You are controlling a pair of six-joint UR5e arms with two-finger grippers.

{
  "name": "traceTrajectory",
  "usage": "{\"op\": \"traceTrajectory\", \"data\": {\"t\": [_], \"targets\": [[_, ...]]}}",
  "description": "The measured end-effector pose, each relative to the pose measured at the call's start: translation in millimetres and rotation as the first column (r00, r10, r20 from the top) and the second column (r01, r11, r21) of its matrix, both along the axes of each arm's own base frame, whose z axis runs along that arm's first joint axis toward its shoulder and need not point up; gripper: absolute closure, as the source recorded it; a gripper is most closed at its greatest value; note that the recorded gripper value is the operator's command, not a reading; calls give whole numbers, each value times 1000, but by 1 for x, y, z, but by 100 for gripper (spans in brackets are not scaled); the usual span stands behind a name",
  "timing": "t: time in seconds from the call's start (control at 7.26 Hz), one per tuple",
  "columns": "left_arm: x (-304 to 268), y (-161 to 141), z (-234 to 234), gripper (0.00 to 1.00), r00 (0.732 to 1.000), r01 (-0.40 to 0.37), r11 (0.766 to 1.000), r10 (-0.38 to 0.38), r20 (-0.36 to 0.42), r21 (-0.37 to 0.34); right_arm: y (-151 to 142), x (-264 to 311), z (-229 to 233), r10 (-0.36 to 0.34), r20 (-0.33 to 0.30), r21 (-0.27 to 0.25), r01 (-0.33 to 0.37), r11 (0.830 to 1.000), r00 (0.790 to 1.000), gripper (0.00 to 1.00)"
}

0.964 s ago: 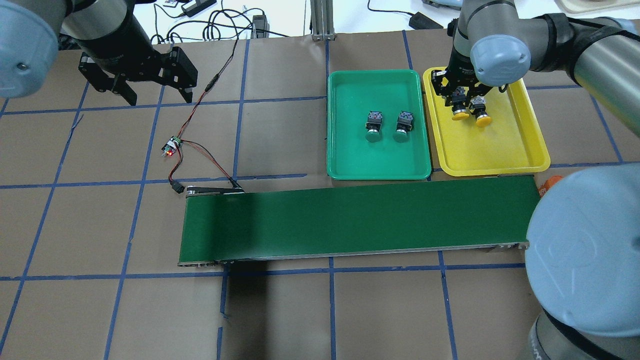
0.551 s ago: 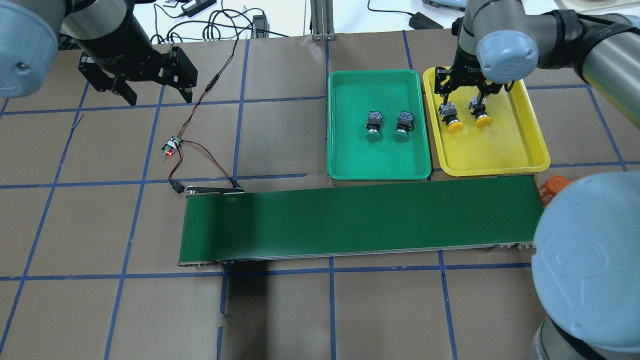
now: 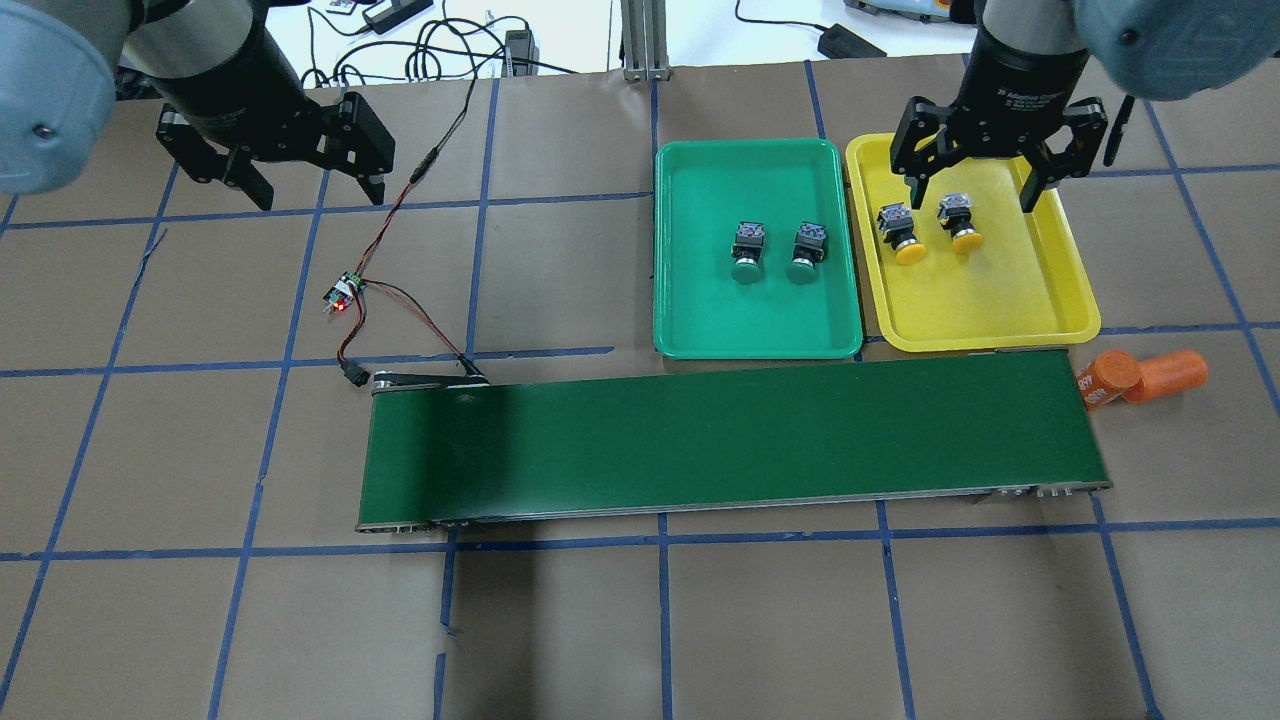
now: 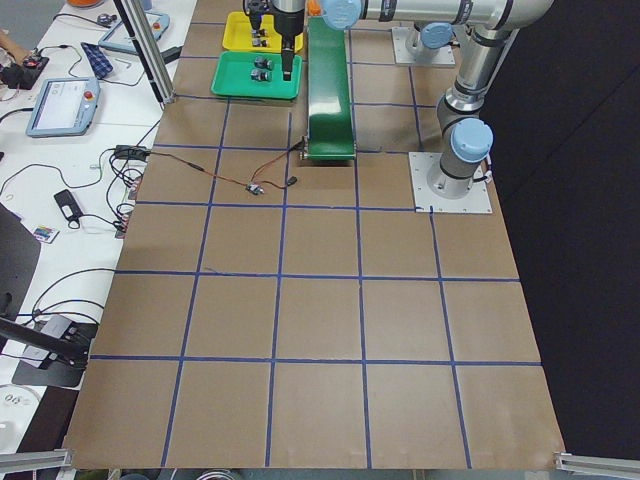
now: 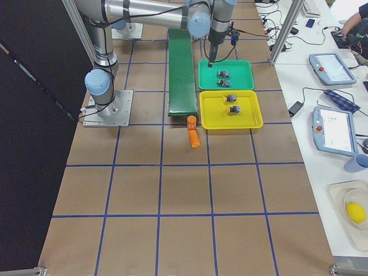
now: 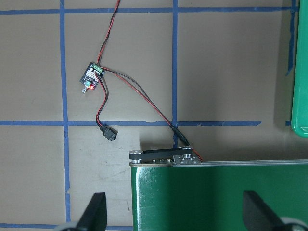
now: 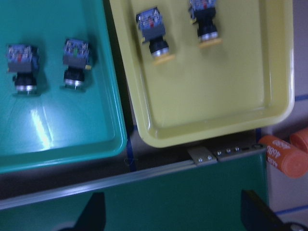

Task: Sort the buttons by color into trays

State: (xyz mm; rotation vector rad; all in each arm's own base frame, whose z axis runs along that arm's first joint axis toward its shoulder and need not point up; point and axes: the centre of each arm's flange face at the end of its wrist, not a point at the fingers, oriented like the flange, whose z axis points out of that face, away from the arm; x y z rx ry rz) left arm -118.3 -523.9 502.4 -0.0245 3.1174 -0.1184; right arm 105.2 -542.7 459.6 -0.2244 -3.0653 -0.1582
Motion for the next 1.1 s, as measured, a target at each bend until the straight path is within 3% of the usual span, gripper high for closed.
{"op": "traceTrajectory", "data": {"t": [0.41,1.1], "targets": [[0,0,0,0,1000,1,1000,-1,0,-1,62,40,11,74,4,25,-74,997,997,0],[0,0,0,0,1000,2,1000,-2,1,0,79,36,1,70,5,-6,-70,998,998,0]]}}
